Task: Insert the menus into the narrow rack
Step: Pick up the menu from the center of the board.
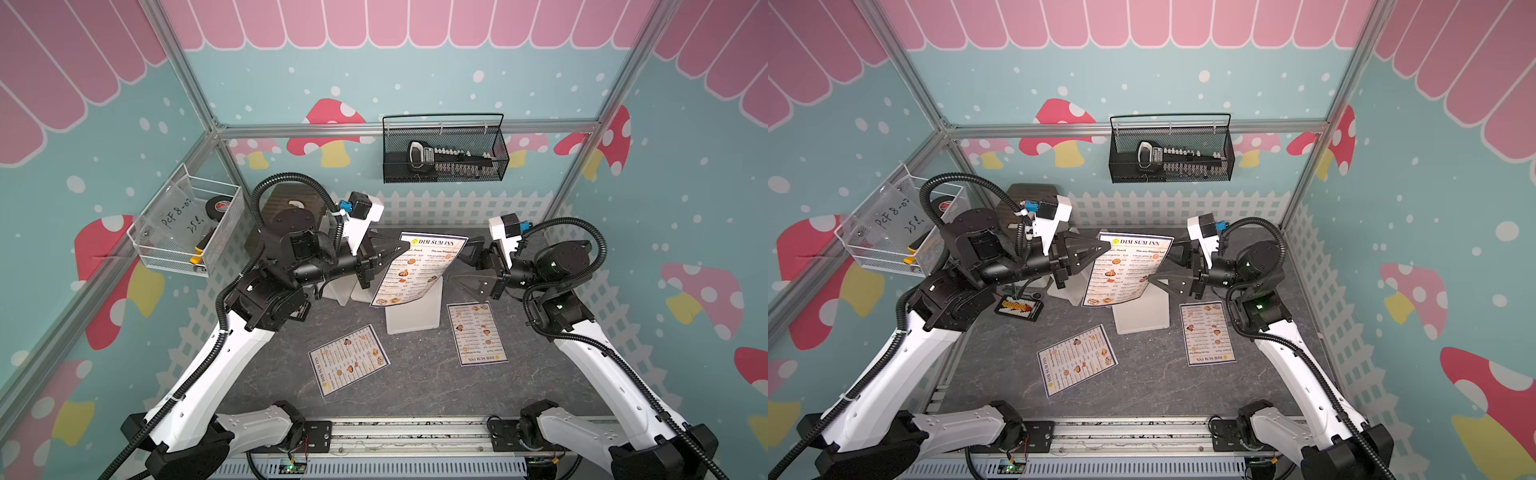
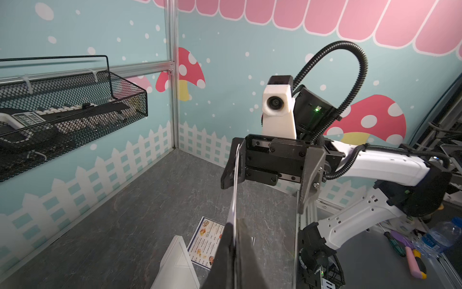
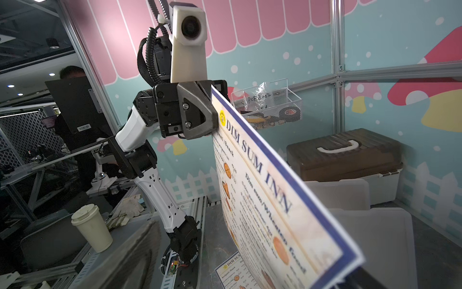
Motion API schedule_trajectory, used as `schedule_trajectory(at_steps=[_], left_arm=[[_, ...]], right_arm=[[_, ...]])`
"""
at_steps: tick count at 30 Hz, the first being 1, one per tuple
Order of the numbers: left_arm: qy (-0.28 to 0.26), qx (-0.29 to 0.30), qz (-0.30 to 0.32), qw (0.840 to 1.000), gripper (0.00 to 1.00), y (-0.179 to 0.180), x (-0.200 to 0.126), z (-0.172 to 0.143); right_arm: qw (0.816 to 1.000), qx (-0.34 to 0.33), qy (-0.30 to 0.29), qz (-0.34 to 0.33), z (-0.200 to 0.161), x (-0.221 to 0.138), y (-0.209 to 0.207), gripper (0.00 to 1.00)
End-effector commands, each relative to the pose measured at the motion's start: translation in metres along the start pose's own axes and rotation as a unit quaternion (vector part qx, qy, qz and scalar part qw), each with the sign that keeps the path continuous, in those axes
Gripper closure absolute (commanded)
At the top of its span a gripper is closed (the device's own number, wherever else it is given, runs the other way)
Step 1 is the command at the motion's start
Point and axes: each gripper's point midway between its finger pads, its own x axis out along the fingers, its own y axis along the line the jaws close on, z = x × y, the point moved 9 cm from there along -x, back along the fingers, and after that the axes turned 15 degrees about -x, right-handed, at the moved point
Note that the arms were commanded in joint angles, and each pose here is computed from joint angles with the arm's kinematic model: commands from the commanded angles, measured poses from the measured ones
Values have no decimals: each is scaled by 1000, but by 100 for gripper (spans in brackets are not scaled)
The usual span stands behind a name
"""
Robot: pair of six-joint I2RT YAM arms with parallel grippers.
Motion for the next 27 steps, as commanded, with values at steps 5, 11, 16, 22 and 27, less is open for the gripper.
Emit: schedule_trajectory(at_steps=[5,11,16,22,27], left_arm=[[-27,3,24,999,100,3,-5,4],[-45,-6,23,999,100,4,-6,5],[-58,-7,-2,998,100,0,-8,5],[-78,-8,1,997,100,-1,-11,8],[-103,-19,11,994,100,1,-13,13]], right_arm=[[1000,-18,-15,-5,10,-1,7,17],[1000,-16,-16,-10,7,-1,6,27],[1000,-12,-24,-5,8,0,6,38],[999,-9,-33,30,11,5,10,41],[999,-4,-34,28,8,7,10,44]])
